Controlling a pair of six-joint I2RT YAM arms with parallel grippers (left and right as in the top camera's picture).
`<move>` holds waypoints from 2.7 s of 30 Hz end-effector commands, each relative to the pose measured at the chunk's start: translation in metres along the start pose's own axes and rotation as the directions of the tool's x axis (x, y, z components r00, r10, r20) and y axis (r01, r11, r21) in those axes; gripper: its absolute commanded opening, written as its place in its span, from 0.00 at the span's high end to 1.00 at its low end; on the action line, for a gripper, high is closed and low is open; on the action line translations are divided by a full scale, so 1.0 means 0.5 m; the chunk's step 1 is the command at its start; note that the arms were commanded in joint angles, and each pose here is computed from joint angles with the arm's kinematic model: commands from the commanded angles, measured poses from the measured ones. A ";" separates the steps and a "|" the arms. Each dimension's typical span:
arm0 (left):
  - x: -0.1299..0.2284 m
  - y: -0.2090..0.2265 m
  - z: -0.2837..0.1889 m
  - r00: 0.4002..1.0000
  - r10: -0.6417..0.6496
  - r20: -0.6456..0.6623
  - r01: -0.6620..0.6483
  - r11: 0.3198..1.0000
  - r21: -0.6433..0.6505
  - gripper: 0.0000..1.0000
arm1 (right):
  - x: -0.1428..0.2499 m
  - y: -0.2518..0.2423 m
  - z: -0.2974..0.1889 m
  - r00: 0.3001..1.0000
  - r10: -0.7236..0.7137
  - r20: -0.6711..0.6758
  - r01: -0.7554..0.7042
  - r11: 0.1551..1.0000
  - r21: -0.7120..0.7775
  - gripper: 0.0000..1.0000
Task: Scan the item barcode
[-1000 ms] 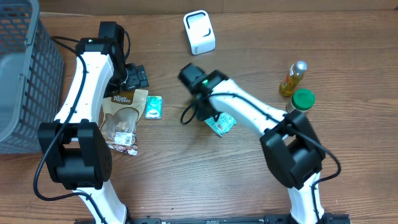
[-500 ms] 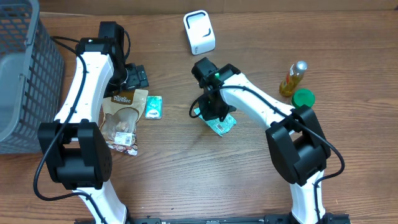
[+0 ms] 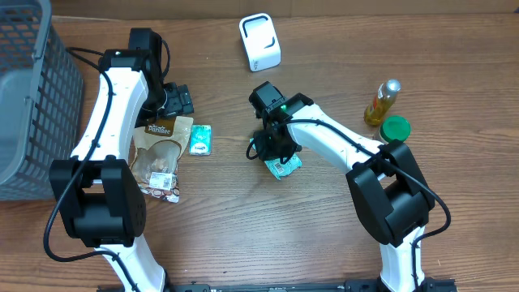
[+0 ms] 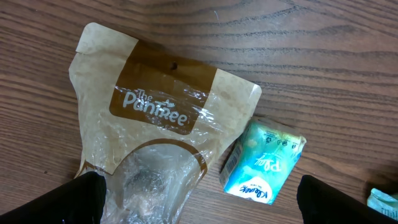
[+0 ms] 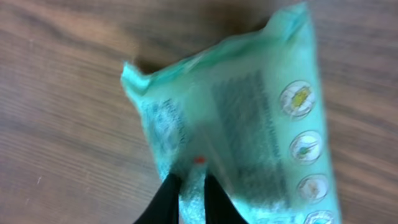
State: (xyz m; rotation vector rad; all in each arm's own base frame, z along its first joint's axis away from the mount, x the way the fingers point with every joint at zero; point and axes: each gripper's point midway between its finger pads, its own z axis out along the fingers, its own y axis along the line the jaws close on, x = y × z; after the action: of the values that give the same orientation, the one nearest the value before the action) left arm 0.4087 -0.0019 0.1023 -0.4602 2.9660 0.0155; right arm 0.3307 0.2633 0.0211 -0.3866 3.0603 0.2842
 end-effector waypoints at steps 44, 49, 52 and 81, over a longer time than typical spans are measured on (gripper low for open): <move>-0.013 -0.009 -0.028 0.999 -0.004 0.040 0.003 1.000 0.023 0.00 | -0.065 -0.029 -0.098 0.988 0.114 0.103 -0.102 0.988 -0.112 0.96; -0.013 -0.008 -0.028 0.999 -0.005 0.040 0.004 1.000 0.023 0.00 | -0.098 -0.134 -0.110 0.951 0.269 0.153 -0.265 0.963 -0.051 0.91; -0.013 -0.008 -0.028 0.999 -0.005 0.040 0.004 1.000 0.023 0.00 | -0.102 -0.174 -0.116 0.930 0.336 0.150 -0.332 0.942 -0.052 0.74; -0.013 -0.008 -0.028 0.999 -0.005 0.040 0.004 1.000 0.023 0.00 | -0.156 -0.196 -0.131 0.906 0.338 0.254 -0.329 0.941 -0.079 0.00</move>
State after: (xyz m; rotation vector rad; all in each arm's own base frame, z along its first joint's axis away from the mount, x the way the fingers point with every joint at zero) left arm 0.4087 -0.0019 0.1023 -0.4602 2.9660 0.0155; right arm 0.4218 0.1754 0.0528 0.1770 2.8977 0.3597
